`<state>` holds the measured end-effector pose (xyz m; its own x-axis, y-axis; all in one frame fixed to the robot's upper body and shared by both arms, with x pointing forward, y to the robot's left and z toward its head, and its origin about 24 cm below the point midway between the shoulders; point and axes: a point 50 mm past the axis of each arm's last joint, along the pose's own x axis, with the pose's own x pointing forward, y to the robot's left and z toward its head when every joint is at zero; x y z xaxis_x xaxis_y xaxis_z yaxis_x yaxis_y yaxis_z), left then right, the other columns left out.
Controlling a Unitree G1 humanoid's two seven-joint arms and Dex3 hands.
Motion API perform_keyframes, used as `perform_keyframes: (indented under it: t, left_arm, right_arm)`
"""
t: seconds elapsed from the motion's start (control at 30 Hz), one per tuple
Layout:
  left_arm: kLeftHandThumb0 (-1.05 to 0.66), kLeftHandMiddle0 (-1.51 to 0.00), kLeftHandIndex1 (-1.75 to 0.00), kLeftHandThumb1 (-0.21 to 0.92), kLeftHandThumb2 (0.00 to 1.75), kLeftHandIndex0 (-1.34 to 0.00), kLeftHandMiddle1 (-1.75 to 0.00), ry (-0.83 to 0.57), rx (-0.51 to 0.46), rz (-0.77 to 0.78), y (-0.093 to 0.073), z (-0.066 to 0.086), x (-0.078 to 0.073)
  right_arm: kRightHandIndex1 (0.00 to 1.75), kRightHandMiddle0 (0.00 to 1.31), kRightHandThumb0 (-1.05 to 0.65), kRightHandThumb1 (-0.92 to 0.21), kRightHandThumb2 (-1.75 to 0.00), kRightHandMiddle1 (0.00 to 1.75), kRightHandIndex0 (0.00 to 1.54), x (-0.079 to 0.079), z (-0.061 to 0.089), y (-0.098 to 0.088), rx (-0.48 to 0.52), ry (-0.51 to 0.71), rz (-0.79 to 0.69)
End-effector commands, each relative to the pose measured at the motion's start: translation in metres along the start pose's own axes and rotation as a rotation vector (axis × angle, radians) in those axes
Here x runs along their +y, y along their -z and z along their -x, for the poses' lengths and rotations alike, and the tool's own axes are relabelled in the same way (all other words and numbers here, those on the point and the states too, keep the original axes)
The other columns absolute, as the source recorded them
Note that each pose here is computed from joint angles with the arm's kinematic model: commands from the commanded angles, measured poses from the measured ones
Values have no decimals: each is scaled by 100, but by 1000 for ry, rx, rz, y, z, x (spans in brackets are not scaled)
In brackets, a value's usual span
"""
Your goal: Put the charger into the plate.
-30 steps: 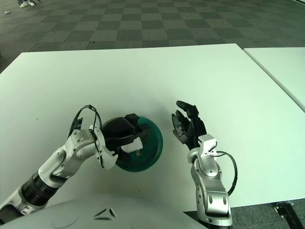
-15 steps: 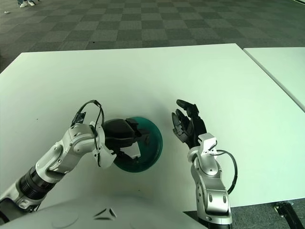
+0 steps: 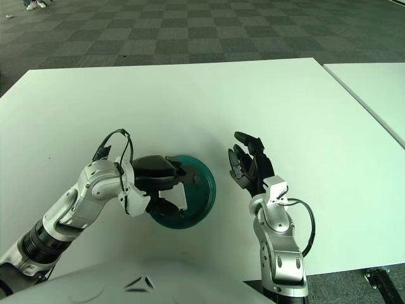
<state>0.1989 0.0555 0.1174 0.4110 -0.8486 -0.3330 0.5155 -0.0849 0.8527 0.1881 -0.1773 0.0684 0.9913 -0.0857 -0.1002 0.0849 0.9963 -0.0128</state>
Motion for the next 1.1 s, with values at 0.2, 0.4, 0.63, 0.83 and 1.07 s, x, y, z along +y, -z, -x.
perform_keyframes:
  t: [0.2, 0.4, 0.63, 0.83, 1.07]
  left_arm:
    - [-105, -9, -24, 92, 85, 0, -9, -563, 18, 142, 6, 14, 8]
    - [-104, -5, -7, 92, 78, -4, -3, -879, 62, 396, 21, 26, -12]
    - [-104, -6, -3, 92, 78, -2, -2, -1125, 106, 670, 37, 25, -31]
    - [-103, -11, -13, 92, 88, -1, -1, -1582, -40, 1201, 39, 29, -44]
    - [-90, -18, -46, 92, 83, 0, -2, -1829, -120, 1504, 52, 36, -71]
  right_arm:
    - [0, 0, -56, -88, -53, 84, 29, 0, -2, 0, 2, 5, 2]
    - [0, 0, -56, -88, -53, 84, 29, -1, -2, 0, 2, 6, 3]
    - [0, 0, -56, -88, -53, 84, 29, -1, -3, 0, 2, 6, 3]
    - [0, 0, -56, -88, -53, 84, 29, -2, -2, 0, 2, 6, 3]
    - [0, 0, -56, -88, -53, 84, 29, -4, -2, 0, 2, 7, 4]
